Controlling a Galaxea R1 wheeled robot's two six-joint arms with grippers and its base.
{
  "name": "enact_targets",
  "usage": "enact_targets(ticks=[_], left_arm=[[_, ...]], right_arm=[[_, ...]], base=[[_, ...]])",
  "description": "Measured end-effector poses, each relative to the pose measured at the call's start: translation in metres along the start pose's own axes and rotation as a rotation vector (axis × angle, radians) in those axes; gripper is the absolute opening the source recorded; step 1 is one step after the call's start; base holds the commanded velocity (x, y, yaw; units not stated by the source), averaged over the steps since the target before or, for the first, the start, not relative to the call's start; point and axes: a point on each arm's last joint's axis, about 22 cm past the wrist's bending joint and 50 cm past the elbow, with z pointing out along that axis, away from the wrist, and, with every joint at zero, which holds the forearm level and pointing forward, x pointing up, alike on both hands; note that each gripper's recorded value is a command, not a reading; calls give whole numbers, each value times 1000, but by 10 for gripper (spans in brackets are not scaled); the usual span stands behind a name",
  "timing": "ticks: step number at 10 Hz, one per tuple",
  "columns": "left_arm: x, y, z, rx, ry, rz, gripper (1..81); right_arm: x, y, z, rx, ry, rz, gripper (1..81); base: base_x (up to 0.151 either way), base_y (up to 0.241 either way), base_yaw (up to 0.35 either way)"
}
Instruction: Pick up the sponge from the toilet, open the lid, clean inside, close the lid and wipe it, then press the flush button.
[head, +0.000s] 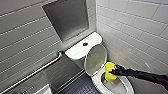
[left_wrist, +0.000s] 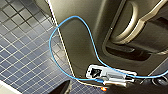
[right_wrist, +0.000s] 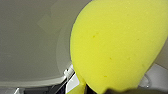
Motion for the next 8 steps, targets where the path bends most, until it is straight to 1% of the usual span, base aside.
enact_targets(ticks=[2, 4, 6, 8], left_arm=[[-8, -2, -1, 5, -17, -7, 811], [-22, -5, -5, 15, -49, -18, 811], [-22, -4, -2, 14, -54, -20, 811], [-4, -3, 10, 9, -36, -14, 811]], right_arm=[[-9, 8, 16, -9, -9, 17, 10], [-36, 23, 36, -14, -46, 51, 10], [-33, 30, 37, -19, -45, 52, 10], [-26, 32, 41, -17, -51, 36, 10]], base=[[0, 0, 0], [0, 0, 0], [0, 0, 0], [0, 0, 0]])
